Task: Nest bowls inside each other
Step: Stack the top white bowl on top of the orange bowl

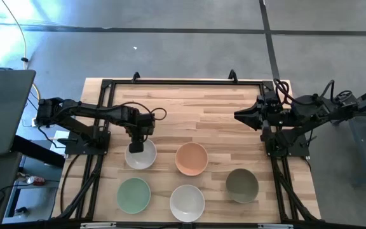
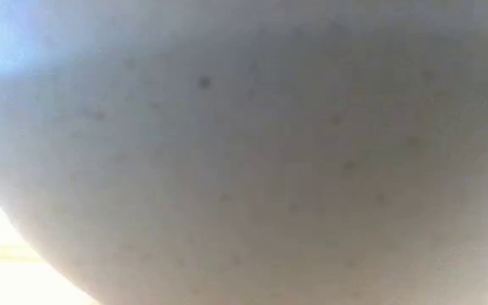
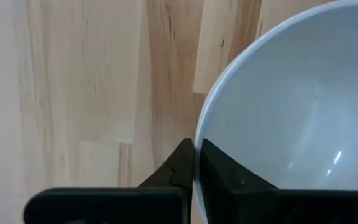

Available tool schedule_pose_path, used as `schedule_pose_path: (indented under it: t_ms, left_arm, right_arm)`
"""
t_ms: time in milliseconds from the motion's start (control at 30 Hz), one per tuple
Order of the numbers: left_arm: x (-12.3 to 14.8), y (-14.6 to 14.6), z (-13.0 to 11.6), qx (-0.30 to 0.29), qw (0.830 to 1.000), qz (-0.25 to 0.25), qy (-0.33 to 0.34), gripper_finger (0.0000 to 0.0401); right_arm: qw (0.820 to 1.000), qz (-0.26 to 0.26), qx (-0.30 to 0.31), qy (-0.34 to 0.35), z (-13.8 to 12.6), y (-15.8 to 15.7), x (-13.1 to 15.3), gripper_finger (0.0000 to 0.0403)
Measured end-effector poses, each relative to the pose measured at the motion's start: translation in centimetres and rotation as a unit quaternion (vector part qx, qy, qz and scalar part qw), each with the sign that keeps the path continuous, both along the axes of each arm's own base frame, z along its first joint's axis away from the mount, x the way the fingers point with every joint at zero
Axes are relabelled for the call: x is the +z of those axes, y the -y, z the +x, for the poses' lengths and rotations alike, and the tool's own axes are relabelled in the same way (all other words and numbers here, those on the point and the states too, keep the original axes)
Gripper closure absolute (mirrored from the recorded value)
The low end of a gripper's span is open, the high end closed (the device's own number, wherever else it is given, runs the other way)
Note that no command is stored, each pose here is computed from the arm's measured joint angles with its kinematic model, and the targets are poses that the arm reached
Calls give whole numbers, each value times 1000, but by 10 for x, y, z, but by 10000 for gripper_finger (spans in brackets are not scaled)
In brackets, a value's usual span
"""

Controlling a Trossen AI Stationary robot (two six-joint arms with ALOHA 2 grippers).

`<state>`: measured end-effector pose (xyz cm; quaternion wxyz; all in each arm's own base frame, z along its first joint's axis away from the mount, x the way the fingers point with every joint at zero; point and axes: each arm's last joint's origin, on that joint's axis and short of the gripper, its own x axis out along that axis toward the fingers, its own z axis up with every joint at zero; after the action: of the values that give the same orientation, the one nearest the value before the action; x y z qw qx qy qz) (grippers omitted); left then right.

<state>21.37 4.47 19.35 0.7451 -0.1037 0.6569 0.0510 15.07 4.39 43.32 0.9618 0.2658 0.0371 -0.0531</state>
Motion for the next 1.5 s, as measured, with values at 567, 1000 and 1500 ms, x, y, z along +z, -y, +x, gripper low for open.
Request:
schedule_pose_path:
  t_ms: [567,1000,1500]
  left_arm:
    - [56,-5,16,19,999,8,30,400]
    - [116,-8,43,52,992,14,111,401]
    - [123,-9,105,33,992,7,124,401]
  right_arm:
    - [1000,-6,1,-6,0,0,-1,336]
    - [998,-35,-5,-47,-4,2,-9,336]
    - [984,-138,9,-112,-11,5,-19,336]
